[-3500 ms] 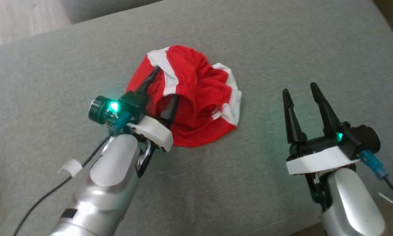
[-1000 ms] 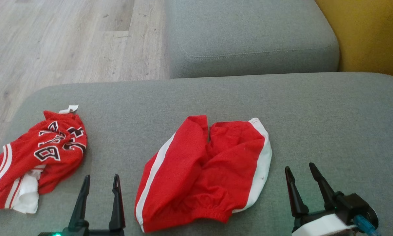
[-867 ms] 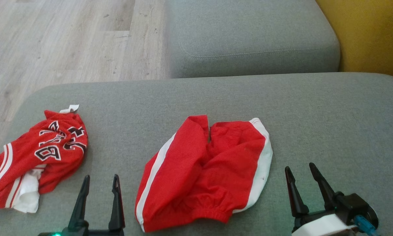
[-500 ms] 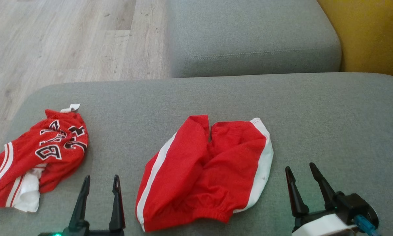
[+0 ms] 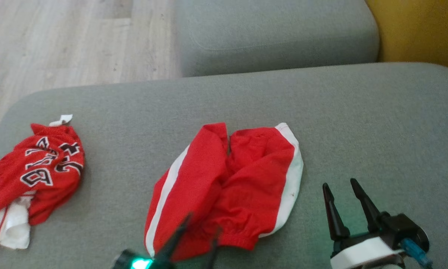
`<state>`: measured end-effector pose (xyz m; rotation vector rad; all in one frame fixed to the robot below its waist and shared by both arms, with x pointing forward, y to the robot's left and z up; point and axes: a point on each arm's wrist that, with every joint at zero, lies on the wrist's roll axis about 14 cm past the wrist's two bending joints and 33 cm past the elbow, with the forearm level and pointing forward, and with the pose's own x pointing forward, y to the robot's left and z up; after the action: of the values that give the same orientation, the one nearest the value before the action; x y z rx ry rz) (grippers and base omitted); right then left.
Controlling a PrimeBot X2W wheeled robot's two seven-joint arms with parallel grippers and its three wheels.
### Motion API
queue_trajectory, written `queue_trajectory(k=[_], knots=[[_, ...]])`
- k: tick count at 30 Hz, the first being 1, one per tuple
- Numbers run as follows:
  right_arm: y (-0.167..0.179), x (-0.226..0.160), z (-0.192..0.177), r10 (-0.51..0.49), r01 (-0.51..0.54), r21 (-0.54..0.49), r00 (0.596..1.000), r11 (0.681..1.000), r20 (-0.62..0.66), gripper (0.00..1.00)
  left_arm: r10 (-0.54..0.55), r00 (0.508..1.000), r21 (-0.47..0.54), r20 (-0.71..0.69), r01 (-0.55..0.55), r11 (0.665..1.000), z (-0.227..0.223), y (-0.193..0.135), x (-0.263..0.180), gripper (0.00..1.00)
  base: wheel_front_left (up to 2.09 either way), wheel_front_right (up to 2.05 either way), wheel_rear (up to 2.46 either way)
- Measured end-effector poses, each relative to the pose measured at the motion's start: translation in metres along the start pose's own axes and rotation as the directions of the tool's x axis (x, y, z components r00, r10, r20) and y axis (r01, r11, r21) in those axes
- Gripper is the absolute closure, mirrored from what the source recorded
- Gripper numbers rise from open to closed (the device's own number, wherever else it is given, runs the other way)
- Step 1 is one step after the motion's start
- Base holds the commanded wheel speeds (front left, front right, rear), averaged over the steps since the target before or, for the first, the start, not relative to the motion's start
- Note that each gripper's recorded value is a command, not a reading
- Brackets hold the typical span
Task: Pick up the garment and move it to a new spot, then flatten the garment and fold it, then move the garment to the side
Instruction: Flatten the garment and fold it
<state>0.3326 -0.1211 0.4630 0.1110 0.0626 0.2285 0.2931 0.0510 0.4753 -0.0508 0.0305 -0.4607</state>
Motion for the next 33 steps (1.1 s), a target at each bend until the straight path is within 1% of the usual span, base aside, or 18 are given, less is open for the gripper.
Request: queue_trajectory(k=[2,5,8,11,12,14,17,21,27,29,30,31,32,33], knots=[[-0.003,0.002,0.0,-0.009,0.009,-0.006,1.0,1.0,0.0,0.0,-0.115,0.993,0.028,-0.01,0.115,0.993,-0.002,-0.025,0.009,0.0,0.0,0.0,0.0],[-0.01,0.004,-0.001,-0.026,0.026,-0.009,1.0,1.0,-0.006,0.0,-0.271,0.96,0.064,-0.067,0.275,0.959,-0.017,-0.058,0.015,0.0,0.0,0.0,0.0],[-0.015,0.004,-0.006,-0.042,0.042,-0.007,0.999,0.999,-0.024,0.0,-0.397,0.907,0.05,-0.14,0.407,0.912,-0.038,-0.082,0.011,0.0,0.0,0.0,0.0],[-0.019,0.008,-0.008,-0.053,0.053,-0.007,0.998,0.999,-0.03,0.0,-0.472,0.855,0.007,-0.217,0.485,0.875,-0.062,-0.094,0.006,0.0,0.0,0.0,0.0],[-0.02,0.01,-0.008,-0.055,0.055,-0.007,0.998,0.998,-0.031,0.0,-0.48,0.841,-0.014,-0.251,0.493,0.87,-0.072,-0.094,0.004,0.0,0.0,0.0,0.0],[-0.022,0.014,-0.008,-0.059,0.059,-0.007,0.998,0.998,-0.031,0.0,-0.467,0.824,-0.049,-0.32,0.478,0.877,-0.093,-0.086,0.001,0.0,0.0,0.0,0.0],[-0.026,0.017,-0.009,-0.067,0.066,-0.007,0.997,0.998,-0.037,0.0,-0.445,0.809,-0.058,-0.385,0.46,0.886,-0.113,-0.074,0.002,0.0,0.0,0.0,0.0],[-0.03,0.02,-0.012,-0.076,0.076,-0.008,0.996,0.997,-0.046,0.0,-0.435,0.826,-0.032,-0.359,0.455,0.89,-0.106,-0.069,0.023,0.0,0.0,0.0,0.0],[-0.035,0.017,-0.015,-0.095,0.095,-0.008,0.994,0.995,-0.057,0.0,-0.458,0.829,-0.003,-0.321,0.482,0.876,-0.096,-0.078,0.038,0.0,0.0,0.0,0.0],[-0.038,0.016,-0.016,-0.104,0.103,-0.009,0.993,0.995,-0.059,0.0,-0.475,0.825,0.008,-0.306,0.501,0.865,-0.092,-0.085,0.042,0.0,0.0,0.0,0.0],[-0.04,0.017,-0.015,-0.109,0.108,-0.01,0.992,0.994,-0.057,0.0,-0.484,0.823,0.016,-0.297,0.511,0.86,-0.09,-0.088,0.044,0.12,0.0,0.0,0.0],[-0.041,0.017,-0.013,-0.113,0.113,-0.013,0.992,0.994,-0.052,0.0,-0.49,0.824,0.027,-0.284,0.518,0.855,-0.086,-0.091,0.047,0.61,0.0,0.0,0.0],[-0.043,0.017,-0.011,-0.118,0.118,-0.016,0.992,0.993,-0.047,0.0,-0.498,0.824,0.036,-0.27,0.526,0.85,-0.082,-0.094,0.051,1.0,0.0,0.0,0.0],[-0.045,0.017,-0.01,-0.124,0.123,-0.02,0.991,0.992,-0.043,0.0,-0.508,0.823,0.05,-0.254,0.535,0.843,-0.077,-0.096,0.054,1.0,0.0,0.0,0.0]])
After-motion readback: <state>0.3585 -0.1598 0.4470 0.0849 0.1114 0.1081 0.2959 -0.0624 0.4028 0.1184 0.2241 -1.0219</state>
